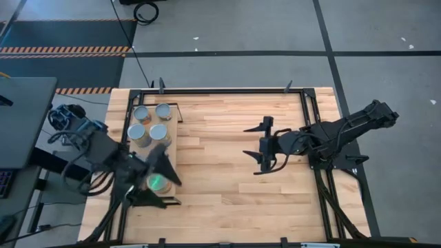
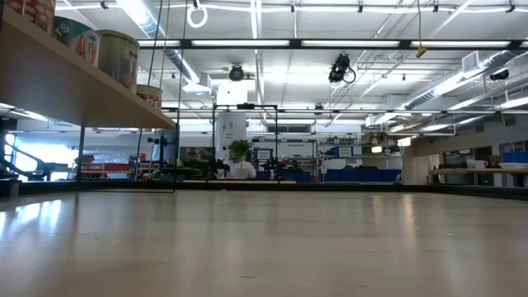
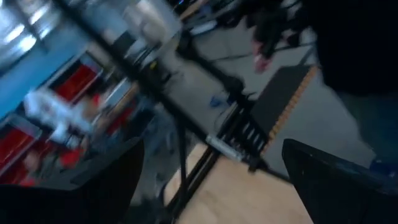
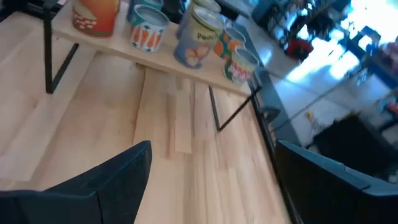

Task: Pick and place cans onto a shelf
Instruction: Return to Home Position

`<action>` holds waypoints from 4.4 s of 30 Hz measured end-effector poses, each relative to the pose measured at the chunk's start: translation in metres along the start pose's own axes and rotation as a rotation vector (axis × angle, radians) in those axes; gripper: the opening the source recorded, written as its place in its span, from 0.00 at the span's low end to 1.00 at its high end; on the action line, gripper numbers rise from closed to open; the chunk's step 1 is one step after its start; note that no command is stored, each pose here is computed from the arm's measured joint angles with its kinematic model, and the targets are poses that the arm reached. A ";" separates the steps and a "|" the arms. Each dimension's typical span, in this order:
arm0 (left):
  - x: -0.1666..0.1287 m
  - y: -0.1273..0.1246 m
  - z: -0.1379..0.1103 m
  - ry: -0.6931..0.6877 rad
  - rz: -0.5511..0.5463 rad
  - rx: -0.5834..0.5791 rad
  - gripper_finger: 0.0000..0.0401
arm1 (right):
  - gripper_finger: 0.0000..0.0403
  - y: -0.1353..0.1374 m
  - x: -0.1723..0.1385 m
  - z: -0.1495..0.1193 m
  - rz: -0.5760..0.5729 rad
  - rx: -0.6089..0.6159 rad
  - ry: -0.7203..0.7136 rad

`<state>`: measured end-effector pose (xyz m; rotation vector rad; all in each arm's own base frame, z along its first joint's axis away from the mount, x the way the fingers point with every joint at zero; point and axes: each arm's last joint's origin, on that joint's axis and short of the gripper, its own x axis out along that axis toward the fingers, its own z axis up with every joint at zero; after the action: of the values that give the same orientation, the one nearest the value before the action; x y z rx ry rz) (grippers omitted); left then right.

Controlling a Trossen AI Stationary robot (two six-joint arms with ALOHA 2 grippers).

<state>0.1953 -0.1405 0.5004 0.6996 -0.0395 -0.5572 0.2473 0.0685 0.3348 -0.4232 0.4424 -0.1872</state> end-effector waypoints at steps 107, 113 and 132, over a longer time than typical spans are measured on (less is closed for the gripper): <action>-0.185 -0.116 -0.177 -0.554 0.148 -0.521 0.97 | 0.04 -0.069 -0.151 -0.148 0.085 1.085 -0.630; -0.176 -0.119 -0.180 -0.658 0.111 -0.574 0.97 | 0.04 -0.073 -0.160 -0.148 0.087 1.114 -0.720; -0.175 -0.136 -0.183 -1.110 -0.211 -0.447 0.97 | 0.05 -0.026 -0.078 -0.203 -0.014 1.288 -0.894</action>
<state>0.0216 -0.0289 0.3005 -0.1082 -0.8564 -1.0634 0.0840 -0.0060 0.2093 0.7608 -0.5901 -0.2368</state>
